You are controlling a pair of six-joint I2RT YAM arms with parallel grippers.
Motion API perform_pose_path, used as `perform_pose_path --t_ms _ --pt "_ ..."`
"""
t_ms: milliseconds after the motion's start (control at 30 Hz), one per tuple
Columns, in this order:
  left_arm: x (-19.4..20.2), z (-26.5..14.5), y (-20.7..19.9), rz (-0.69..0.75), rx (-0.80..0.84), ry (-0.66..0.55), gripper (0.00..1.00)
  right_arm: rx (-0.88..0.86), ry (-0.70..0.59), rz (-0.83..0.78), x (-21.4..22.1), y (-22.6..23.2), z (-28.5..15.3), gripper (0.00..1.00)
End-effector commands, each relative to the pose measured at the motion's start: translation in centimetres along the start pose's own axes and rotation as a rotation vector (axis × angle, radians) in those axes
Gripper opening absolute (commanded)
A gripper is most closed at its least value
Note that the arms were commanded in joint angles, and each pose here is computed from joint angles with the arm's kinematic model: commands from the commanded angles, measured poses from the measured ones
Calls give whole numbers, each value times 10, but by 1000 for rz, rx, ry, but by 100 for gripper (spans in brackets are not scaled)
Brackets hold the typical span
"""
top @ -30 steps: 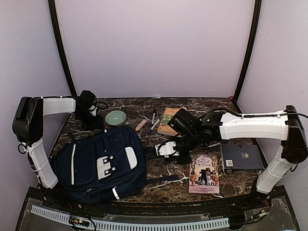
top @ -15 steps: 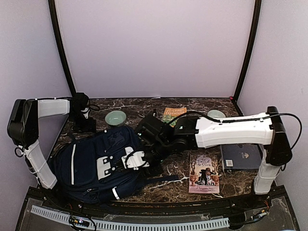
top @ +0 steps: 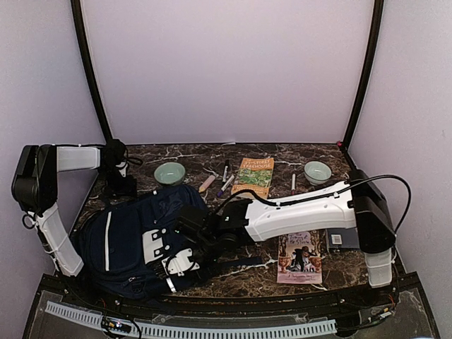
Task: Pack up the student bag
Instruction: Move the student bag to the center of the board.
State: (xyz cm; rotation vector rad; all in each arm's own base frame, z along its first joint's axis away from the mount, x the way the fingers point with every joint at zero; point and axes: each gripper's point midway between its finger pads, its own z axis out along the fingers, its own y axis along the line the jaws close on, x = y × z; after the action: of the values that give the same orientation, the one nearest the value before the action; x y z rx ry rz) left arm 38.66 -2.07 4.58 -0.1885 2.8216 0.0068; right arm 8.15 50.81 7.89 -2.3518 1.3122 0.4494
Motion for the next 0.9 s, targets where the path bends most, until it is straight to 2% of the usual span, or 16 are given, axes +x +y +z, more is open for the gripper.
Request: perform_pose_path --t_ms 0,133,267,400,533,600,733,867 --pt "4 -4 -7 19 45 12 72 25 55 -10 19 8 -10 0" --pt "0 -13 -12 29 76 -16 71 44 74 -32 49 25 -45 0" --pt "0 -16 -22 43 121 -27 70 -17 78 -13 87 48 -75 0" --pt "11 -9 -52 109 223 9 69 -98 95 15 123 73 -89 0" --pt "39 -6 -116 252 406 74 69 -101 118 11 137 85 -98 2" --pt "56 -11 -145 307 496 109 73 -81 132 26 146 83 -99 3" --pt "86 -17 -166 322 603 195 75 -39 152 72 166 74 -102 6" --pt "113 -20 -171 330 627 244 75 7 162 115 183 65 -108 12"
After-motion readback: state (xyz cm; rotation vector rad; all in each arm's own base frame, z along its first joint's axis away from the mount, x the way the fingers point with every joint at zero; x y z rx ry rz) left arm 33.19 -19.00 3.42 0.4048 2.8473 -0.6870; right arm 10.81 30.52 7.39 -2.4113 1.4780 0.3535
